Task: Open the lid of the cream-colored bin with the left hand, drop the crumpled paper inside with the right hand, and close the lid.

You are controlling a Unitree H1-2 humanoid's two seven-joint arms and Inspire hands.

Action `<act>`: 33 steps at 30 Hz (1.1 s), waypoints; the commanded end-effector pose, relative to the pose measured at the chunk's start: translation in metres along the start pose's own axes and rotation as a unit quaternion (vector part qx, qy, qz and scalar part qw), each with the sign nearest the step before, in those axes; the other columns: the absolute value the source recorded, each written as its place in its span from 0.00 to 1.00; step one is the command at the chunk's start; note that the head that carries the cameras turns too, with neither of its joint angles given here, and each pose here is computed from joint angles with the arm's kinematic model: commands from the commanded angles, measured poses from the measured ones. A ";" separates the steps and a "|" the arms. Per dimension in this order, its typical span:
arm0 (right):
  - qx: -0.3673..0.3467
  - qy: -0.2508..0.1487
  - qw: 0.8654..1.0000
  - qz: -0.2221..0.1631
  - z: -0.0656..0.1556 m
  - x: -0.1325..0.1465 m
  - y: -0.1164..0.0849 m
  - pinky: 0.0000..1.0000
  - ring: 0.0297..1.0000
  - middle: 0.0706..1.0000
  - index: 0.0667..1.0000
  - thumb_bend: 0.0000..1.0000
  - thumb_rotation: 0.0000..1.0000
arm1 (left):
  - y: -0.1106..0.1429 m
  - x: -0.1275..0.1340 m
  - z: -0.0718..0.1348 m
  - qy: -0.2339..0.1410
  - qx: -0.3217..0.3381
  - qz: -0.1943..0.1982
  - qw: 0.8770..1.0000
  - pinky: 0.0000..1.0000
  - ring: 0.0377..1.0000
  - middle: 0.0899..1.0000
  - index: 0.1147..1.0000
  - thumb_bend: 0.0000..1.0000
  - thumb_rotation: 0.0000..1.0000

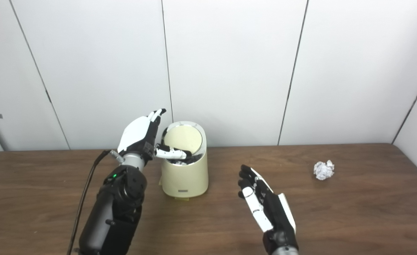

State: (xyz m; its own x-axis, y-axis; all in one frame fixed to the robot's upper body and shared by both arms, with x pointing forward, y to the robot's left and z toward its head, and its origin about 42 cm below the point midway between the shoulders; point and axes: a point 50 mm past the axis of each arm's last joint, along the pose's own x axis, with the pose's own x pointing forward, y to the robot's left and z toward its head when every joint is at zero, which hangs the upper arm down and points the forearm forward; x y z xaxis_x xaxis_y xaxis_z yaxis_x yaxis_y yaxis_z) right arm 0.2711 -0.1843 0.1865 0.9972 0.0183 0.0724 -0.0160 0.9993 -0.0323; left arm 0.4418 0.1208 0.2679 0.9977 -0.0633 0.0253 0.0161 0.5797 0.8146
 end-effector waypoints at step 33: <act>0.008 -0.043 0.999 0.008 0.014 0.008 0.006 0.79 0.85 0.87 0.85 0.15 0.74 | 0.019 0.009 0.011 -0.028 -0.038 0.011 0.999 1.00 1.00 1.00 0.97 0.72 0.84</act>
State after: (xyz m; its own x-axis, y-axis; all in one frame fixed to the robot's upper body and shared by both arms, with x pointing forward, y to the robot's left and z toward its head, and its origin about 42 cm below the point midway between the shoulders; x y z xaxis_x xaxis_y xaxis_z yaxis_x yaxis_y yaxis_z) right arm 0.2726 -0.1823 0.1838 0.9979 0.0221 0.0614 -0.0205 0.9994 -0.0263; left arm 0.4406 0.1282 0.2593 0.9949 -0.1004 -0.0125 0.0758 0.6579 0.7493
